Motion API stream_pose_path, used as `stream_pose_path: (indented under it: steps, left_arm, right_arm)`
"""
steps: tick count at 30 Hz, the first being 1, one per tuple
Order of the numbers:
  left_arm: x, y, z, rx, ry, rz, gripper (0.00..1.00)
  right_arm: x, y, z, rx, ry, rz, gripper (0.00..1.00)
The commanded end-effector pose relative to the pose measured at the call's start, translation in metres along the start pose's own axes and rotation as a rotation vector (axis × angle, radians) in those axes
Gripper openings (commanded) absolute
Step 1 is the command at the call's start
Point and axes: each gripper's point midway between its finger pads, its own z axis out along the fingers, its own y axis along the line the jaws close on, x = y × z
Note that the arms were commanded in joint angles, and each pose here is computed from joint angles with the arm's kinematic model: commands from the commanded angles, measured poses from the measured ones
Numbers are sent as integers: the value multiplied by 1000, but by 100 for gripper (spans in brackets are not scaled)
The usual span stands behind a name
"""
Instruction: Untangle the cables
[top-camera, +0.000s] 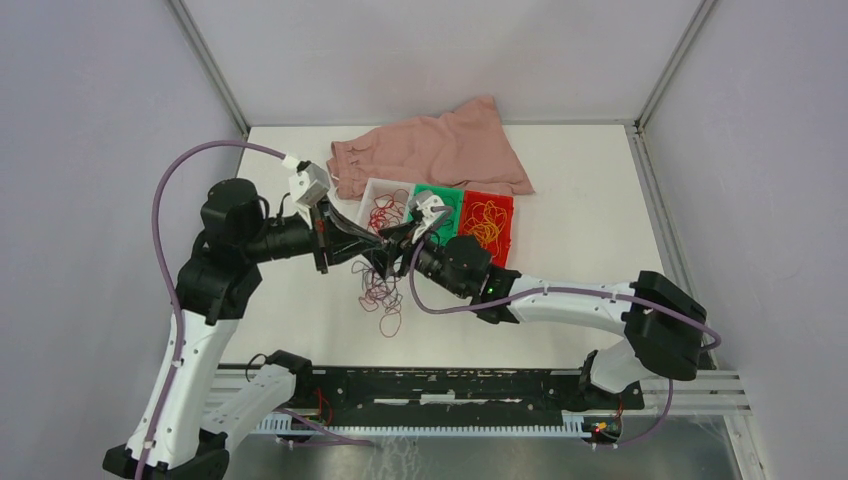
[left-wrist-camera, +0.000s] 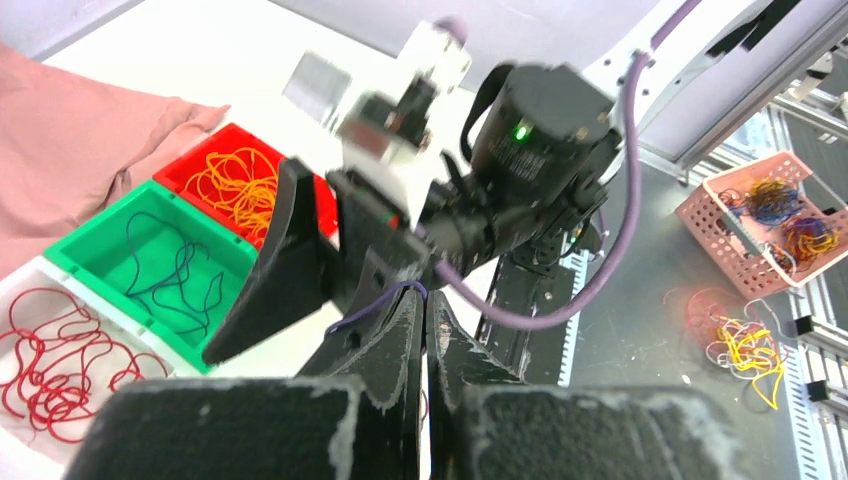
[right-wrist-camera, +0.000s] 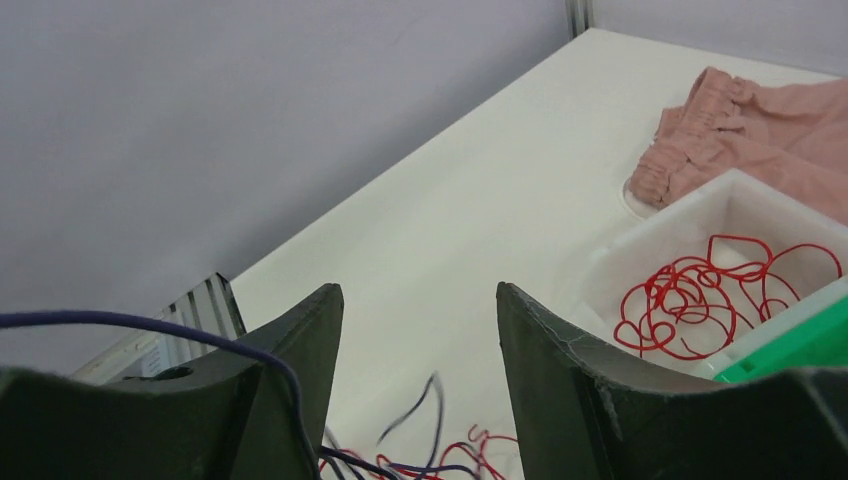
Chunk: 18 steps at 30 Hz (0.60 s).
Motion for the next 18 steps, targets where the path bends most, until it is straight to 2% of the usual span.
stream_pose_path:
  steps: [1,10,18]
  left_arm:
    - [-45,-24,-5,85,-91,55,3]
    - [-97,-28,-10,62,-176,194,3]
    - [-155,-29,-24,-38,-289,372,3]
  right_arm:
    - [13,-8,3,24,16,-5,64]
    - [51,-31,-9,92,83,-24,67]
    - [83,-53,-31,158,132,-29,69]
